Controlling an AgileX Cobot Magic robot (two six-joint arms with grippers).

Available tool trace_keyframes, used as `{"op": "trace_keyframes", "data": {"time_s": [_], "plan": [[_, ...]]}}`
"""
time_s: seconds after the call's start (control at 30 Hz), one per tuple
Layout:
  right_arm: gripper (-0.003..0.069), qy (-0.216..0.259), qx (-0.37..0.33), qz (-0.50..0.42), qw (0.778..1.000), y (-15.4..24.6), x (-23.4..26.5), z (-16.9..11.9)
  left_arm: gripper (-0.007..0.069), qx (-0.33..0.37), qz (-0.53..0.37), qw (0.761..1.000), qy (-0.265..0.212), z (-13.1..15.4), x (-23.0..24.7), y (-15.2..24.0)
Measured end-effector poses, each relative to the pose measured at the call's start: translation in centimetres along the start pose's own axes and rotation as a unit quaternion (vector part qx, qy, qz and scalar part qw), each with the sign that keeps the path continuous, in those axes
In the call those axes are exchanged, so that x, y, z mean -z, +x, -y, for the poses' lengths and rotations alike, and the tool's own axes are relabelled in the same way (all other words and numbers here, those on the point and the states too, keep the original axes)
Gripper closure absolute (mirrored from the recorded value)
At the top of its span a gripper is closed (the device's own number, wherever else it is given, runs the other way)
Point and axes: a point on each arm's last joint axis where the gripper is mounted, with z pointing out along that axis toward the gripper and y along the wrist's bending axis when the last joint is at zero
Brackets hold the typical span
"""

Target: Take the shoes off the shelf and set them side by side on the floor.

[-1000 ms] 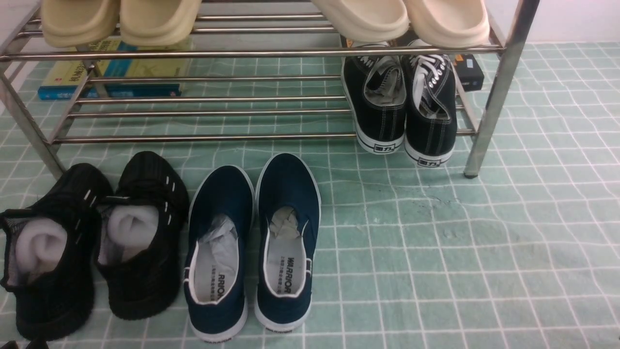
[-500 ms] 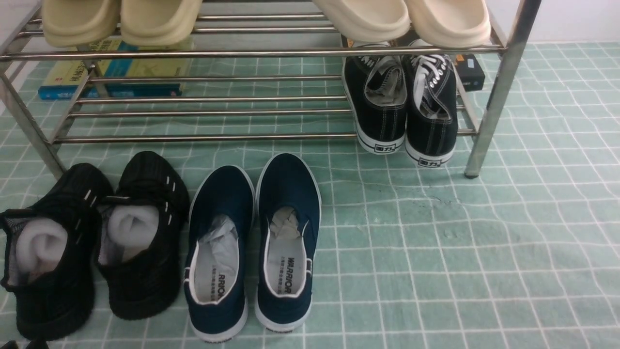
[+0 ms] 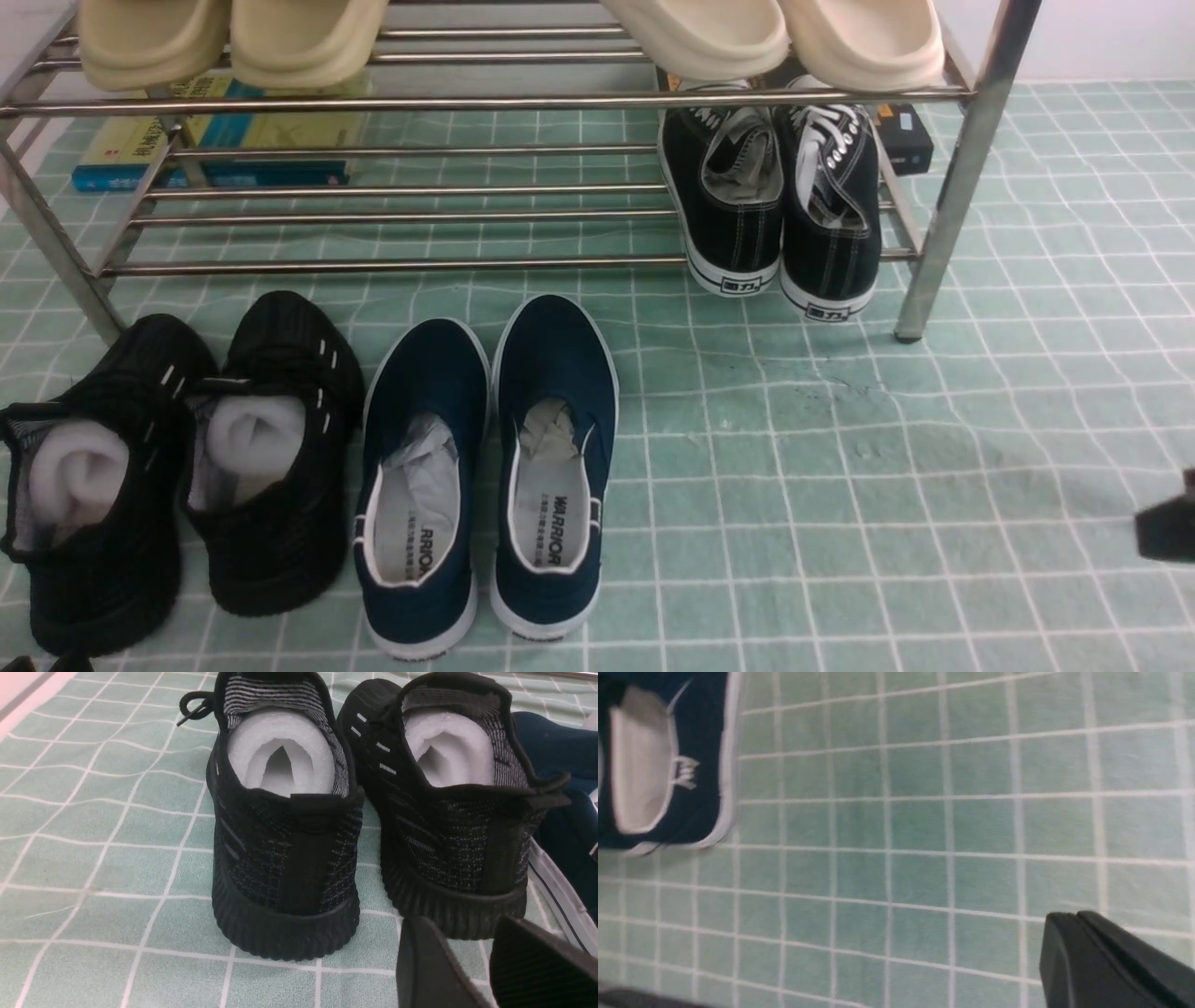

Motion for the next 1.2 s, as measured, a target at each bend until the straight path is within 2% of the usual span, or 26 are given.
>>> {"op": "trace_keyframes", "data": {"time_s": [0.1, 0.13, 0.2, 0.37, 0.4, 0.43, 0.47, 0.57, 0.77, 0.93, 1.2], "plan": [[0.0642, -0.072, 0.038, -0.011, 0.997, -2.6, -0.5, -1.4, 0.0386, 0.0, 0.0, 1.0, 0.0, 0.0, 0.0, 0.0], [0.0639, -0.076, 0.044, -0.014, 0.996, -2.8, -0.8, -1.4, 0.0386, 0.0, 0.0, 1.0, 0.0, 0.0, 0.0, 0.0], [0.0601, -0.114, 0.08, -0.015, 0.99, -5.3, -1.0, -2.8, 0.0386, 0.0, 0.0, 1.0, 0.0, 0.0, 0.0, 0.0], [0.0524, -0.121, 0.163, -0.035, 0.978, -8.6, -2.4, -7.2, 0.0386, 0.0, 0.0, 1.0, 0.0, 0.0, 0.0, 0.0], [0.052, -0.12, 0.165, -0.04, 0.978, -8.8, -2.8, -7.4, 0.0386, 0.0, 0.0, 1.0, 0.0, 0.0, 0.0, 0.0], [0.0484, -0.104, 0.191, -0.047, 0.975, -9.8, -3.4, -9.4, 0.0386, 0.0, 0.0, 1.0, 0.0, 0.0, 0.0, 0.0], [0.048, -0.101, 0.192, -0.051, 0.975, -10.0, -3.8, -9.6, 0.0386, 0.0, 0.0, 1.0, 0.0, 0.0, 0.0, 0.0], [0.0385, -0.051, 0.219, -0.044, 0.973, -12.2, -6.0, -13.1, 0.0386, 0.0, 0.0, 1.0, 0.0, 0.0, 0.0, 0.0], [0.024, 0.031, 0.262, 0.0, 0.964, -15.6, -11.5, -16.8, 0.0386, 0.0, 0.0, 1.0, 0.0, 0.0, 0.0, 0.0], [0.0209, 0.085, 0.312, 0.003, 0.946, -16.6, -15.6, -17.2, 0.0386, 0.0, 0.0, 1.0, 0.0, 0.0, 0.0, 0.0], [0.0204, 0.155, 0.358, 0.007, 0.921, -17.3, -20.1, -15.6, 0.0386, 0.0, 0.0, 1.0, 0.0, 0.0, 0.0, 0.0]]}}
